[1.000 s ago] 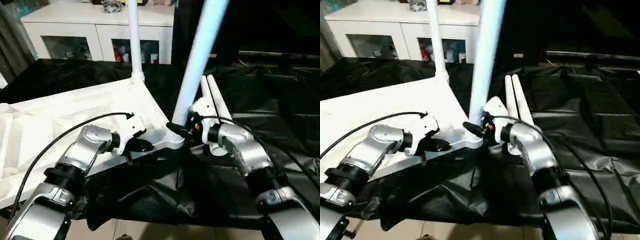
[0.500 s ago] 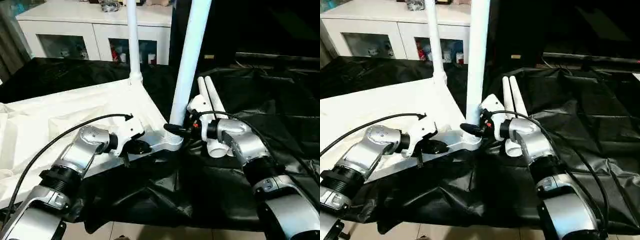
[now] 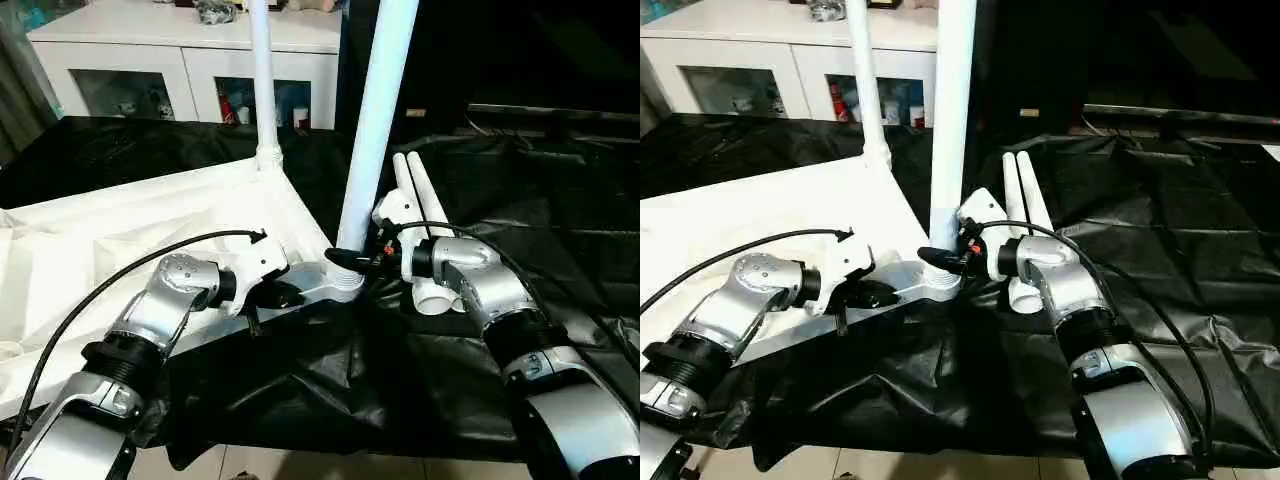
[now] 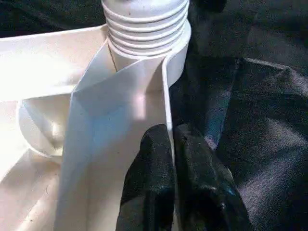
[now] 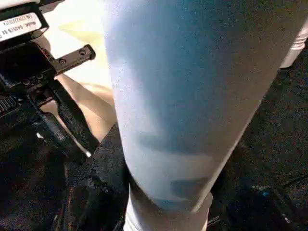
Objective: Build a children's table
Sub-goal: Insert table leg to table base
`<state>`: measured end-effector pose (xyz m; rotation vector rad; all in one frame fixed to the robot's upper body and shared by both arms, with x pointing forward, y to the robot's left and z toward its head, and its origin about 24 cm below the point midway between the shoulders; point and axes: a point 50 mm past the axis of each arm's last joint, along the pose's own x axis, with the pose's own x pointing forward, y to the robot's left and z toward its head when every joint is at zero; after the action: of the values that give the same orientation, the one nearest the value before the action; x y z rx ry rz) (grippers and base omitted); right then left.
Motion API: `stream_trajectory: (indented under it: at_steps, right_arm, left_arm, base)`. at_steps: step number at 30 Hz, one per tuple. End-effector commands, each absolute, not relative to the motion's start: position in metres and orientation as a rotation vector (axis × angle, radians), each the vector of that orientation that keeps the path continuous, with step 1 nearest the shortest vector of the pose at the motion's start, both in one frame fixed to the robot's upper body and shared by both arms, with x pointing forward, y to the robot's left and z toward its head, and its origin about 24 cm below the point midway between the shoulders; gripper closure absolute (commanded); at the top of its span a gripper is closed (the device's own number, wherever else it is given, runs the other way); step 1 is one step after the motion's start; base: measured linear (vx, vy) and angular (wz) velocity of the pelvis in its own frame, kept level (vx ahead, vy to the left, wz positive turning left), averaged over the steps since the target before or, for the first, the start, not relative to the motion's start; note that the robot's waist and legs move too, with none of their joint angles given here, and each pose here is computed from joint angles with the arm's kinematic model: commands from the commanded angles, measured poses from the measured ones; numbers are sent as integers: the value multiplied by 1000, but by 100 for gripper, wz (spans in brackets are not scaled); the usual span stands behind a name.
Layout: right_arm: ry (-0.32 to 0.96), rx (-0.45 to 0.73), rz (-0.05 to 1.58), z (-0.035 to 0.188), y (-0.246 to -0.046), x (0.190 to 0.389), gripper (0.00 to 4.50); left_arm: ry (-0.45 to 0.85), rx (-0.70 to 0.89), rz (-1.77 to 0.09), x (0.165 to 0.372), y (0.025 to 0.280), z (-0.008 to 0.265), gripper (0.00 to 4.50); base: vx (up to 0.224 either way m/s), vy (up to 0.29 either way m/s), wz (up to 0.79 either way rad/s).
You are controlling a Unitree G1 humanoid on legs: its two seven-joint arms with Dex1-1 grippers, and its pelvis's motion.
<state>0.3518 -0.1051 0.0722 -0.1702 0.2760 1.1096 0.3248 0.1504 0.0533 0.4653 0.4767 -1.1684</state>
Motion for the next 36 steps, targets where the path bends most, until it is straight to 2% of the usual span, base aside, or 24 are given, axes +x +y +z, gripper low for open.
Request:
stream_trajectory:
  at_steps: [1, 8, 19, 24, 27, 30, 34, 35, 36]
  right_arm:
    - [466, -176, 1132, 36, -112, 337, 262]
    - [488, -181, 1176, 36, -113, 335, 262]
    - [552, -202, 1435, 37, -119, 323, 262]
    - [558, -219, 1466, 36, -119, 321, 262]
    - [544, -222, 1417, 34, -117, 323, 262]
    - [512, -250, 1223, 25, -116, 331, 262]
    - [595, -149, 899, 8, -106, 340, 262]
    - [605, -129, 837, 6, -101, 341, 262]
    - [605, -129, 837, 6, -101, 341, 262]
  left_arm:
    - [532, 536, -1147, 328, 163, 54, 447]
    - [565, 558, -1194, 325, 165, 53, 447]
    - [523, 558, -1399, 314, 162, 68, 450]
    - [529, 570, -1390, 314, 167, 71, 450]
    - [522, 571, -1349, 315, 168, 73, 450]
    - [530, 531, -1209, 320, 170, 77, 450]
    - [552, 376, -996, 329, 159, 94, 450]
    - [559, 334, -912, 334, 154, 95, 450]
    - [559, 334, -912, 334, 154, 95, 450]
  base:
    - [0, 0, 0]
    - [0, 0, 0]
    - [0, 0, 0]
    - [0, 0, 0]
    - [0, 0, 0]
    - [0, 0, 0]
    - [0, 0, 0]
    - [0, 0, 0]
    - [0, 0, 0]
